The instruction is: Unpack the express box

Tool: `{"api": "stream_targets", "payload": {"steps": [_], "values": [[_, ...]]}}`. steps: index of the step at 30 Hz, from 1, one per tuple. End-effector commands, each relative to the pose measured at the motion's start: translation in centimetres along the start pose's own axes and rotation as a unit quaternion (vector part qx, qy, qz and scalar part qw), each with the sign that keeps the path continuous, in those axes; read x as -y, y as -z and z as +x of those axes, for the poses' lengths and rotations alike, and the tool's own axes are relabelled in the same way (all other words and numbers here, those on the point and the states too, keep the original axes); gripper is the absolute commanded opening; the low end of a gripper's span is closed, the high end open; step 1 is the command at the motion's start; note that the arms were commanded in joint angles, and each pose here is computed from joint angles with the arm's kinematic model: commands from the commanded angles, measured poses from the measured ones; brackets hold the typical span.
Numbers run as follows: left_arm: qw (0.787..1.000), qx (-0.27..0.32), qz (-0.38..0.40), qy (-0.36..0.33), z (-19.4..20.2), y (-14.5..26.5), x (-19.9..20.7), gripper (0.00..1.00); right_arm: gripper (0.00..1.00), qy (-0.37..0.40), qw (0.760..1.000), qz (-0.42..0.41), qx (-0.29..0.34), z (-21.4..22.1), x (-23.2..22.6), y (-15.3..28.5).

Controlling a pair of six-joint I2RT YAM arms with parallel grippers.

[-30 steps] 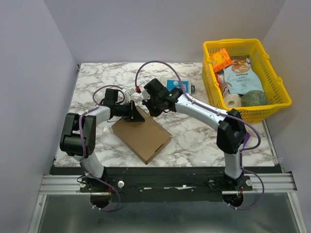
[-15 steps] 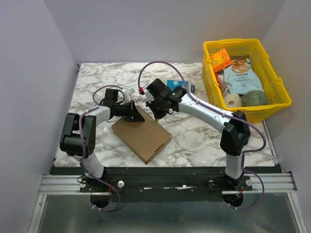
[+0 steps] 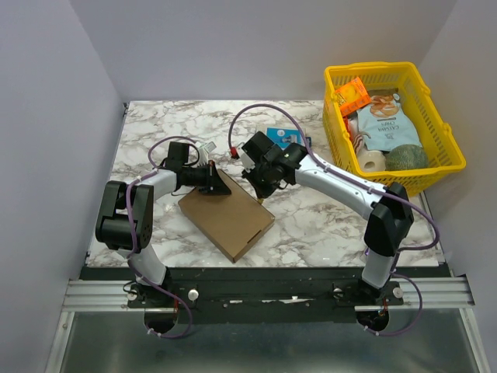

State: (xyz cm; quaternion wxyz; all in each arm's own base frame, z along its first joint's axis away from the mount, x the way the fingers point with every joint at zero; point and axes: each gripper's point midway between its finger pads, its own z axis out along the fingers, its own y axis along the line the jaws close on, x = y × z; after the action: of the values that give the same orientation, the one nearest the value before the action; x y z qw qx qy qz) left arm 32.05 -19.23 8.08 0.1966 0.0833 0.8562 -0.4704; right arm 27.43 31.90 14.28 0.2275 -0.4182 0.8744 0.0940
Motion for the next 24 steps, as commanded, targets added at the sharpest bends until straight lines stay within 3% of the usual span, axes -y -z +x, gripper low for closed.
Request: {"api": "stream_targets", "payload": {"steps": [1, 24], "values": [[0.996, 0.016, -0.092, -0.016, -0.2, -0.4, -4.4, 0.0, 0.0, 0.002, 1.0, -0.006, -0.024, 2.0, -0.5, 1.3], [0.994, 0.019, -0.104, -0.018, -0.4, -0.4, -5.0, 0.0, 0.0, -0.003, 0.997, -0.032, -0.069, 7.7, -1.5, 3.8]]}}
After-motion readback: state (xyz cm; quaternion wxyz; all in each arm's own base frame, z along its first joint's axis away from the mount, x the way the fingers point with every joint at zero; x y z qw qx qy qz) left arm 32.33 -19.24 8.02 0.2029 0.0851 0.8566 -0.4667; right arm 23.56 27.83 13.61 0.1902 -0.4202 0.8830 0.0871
